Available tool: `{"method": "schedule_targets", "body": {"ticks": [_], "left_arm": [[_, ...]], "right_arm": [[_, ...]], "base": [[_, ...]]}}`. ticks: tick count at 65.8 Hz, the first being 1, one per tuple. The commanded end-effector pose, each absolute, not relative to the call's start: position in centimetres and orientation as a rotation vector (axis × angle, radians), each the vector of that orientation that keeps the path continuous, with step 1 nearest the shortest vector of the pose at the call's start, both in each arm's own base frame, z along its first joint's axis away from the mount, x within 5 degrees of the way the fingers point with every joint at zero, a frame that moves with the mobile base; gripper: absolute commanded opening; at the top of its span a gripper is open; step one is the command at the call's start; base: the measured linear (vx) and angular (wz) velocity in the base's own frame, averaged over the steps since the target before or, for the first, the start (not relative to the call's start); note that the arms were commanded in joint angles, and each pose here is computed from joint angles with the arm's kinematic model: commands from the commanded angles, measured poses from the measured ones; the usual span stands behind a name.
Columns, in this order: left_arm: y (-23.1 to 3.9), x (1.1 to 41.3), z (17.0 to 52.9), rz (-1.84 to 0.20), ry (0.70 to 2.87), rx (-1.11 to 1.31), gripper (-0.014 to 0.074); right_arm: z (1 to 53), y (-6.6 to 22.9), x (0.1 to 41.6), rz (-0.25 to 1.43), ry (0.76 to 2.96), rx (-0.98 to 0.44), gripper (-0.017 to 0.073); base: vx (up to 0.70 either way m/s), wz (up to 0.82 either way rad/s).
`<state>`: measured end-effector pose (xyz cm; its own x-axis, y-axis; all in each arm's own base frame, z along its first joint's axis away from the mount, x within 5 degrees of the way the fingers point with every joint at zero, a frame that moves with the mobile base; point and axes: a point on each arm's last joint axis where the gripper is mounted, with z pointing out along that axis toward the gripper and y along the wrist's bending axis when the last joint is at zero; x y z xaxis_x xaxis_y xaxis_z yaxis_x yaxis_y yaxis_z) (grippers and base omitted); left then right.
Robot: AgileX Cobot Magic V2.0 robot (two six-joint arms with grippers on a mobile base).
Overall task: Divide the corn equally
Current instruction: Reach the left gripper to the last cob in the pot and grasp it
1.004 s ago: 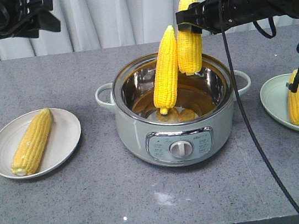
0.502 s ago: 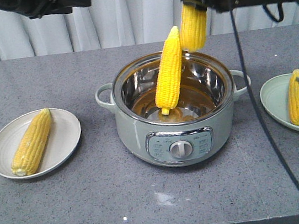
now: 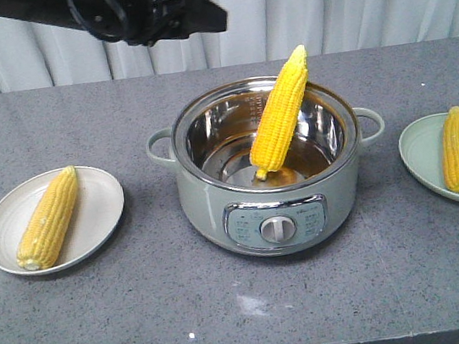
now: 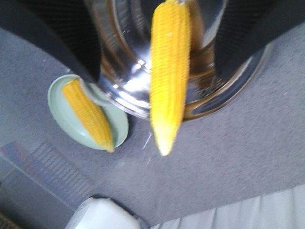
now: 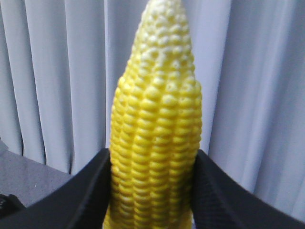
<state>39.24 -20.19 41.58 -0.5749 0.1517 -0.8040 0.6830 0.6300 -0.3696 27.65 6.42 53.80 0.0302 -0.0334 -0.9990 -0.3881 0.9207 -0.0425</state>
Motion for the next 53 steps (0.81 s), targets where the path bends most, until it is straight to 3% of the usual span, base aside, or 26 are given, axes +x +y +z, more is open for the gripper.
{"method": "schedule_targets", "body": {"ticks": [1, 10, 33, 53], "left_arm": [[-20.9, 37.4, 46.0, -0.962, 1.904, 0.559, 0.0605], [-21.4, 37.4, 47.0, -0.967, 1.824, 0.522, 0.0671], [-24.6, 38.9, 43.6, -0.947, 1.847, 0.581, 0.066], [-25.2, 40.7, 40.6, -0.945, 1.983, 0.46, 0.0644]], "right_arm": [[57.1, 5.5, 24.1, 0.235, 1.375, -0.314, -0.0007], [58.0, 5.2, 22.2, 0.224, 1.351, -0.326, -0.0006], [57.4, 5.4, 21.7, 0.22, 1.415, -0.375, -0.0006], [57.0, 5.4, 21.7, 0.196, 1.456, -0.405, -0.0006]], "base": [[0.0, 0.0], [0.0, 0.0], [0.0, 0.0], [0.0, 0.0]]}}
